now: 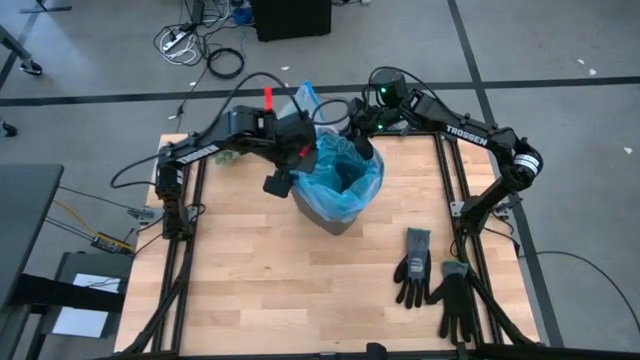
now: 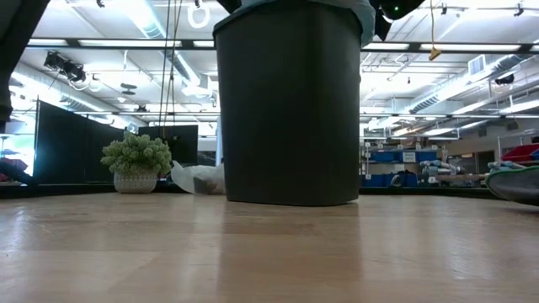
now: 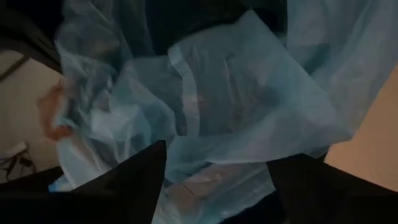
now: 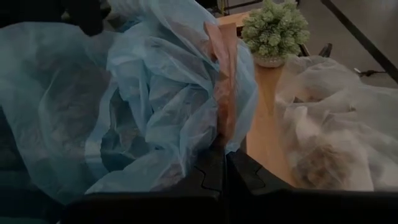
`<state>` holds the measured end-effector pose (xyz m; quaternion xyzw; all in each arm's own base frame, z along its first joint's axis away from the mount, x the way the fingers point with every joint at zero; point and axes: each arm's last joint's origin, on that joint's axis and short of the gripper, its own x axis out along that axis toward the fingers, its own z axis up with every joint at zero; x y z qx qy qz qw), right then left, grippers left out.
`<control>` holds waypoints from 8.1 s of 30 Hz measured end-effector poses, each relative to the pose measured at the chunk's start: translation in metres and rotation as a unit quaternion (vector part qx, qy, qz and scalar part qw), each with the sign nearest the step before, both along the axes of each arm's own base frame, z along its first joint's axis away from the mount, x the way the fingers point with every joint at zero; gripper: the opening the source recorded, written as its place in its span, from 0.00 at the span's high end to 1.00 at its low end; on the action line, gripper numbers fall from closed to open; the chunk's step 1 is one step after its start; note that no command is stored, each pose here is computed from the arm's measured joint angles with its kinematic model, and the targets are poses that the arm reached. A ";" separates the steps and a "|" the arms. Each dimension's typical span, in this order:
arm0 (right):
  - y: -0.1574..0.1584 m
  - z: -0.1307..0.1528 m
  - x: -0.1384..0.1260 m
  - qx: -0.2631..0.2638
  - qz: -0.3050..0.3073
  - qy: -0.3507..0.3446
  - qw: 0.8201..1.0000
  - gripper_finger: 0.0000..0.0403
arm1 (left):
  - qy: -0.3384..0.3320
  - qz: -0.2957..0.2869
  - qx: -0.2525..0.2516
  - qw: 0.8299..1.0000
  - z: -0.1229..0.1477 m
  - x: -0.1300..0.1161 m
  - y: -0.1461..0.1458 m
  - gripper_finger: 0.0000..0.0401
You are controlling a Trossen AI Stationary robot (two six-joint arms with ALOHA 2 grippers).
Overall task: Place trash/remove bag and relplace
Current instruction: Insert the new blue trash bag into the trash bin
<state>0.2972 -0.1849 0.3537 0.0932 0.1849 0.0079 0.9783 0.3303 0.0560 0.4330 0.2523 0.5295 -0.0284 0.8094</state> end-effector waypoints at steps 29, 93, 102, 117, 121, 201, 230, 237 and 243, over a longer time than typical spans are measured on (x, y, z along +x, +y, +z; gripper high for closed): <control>0.006 0.005 -0.007 0.015 0.007 0.005 1.000 1.00 | -0.025 0.125 -0.042 0.991 0.006 -0.011 -0.004 0.88; 0.111 0.070 -0.090 -0.040 -0.086 0.051 0.994 0.81 | -0.138 0.395 -0.115 0.901 0.017 -0.065 -0.047 0.98; 0.104 0.075 -0.095 -0.087 -0.136 0.040 0.986 0.50 | -0.222 0.479 -0.153 0.835 0.009 -0.050 -0.055 0.90; 0.093 0.076 -0.074 -0.039 -0.135 -0.012 0.990 0.52 | -0.266 0.585 -0.169 0.748 -0.019 -0.037 -0.055 0.44; 0.083 0.081 -0.077 -0.024 -0.140 -0.041 0.989 0.52 | -0.289 0.610 -0.210 0.707 -0.016 -0.033 -0.048 0.44; 0.020 0.092 -0.124 0.084 -0.069 -0.118 0.987 0.68 | -0.251 0.471 -0.337 0.776 -0.045 0.051 -0.019 0.99; 0.059 0.047 -0.075 -0.079 0.030 0.054 0.995 0.55 | -0.338 0.376 -0.251 0.826 0.009 0.040 -0.013 0.93; 0.055 0.036 -0.066 -0.089 0.034 0.083 0.992 0.72 | -0.337 0.379 -0.248 0.826 0.009 0.039 -0.015 0.79; 0.055 0.038 -0.066 -0.109 0.049 0.076 0.990 0.97 | -0.337 0.398 -0.254 0.815 0.008 0.038 -0.015 0.76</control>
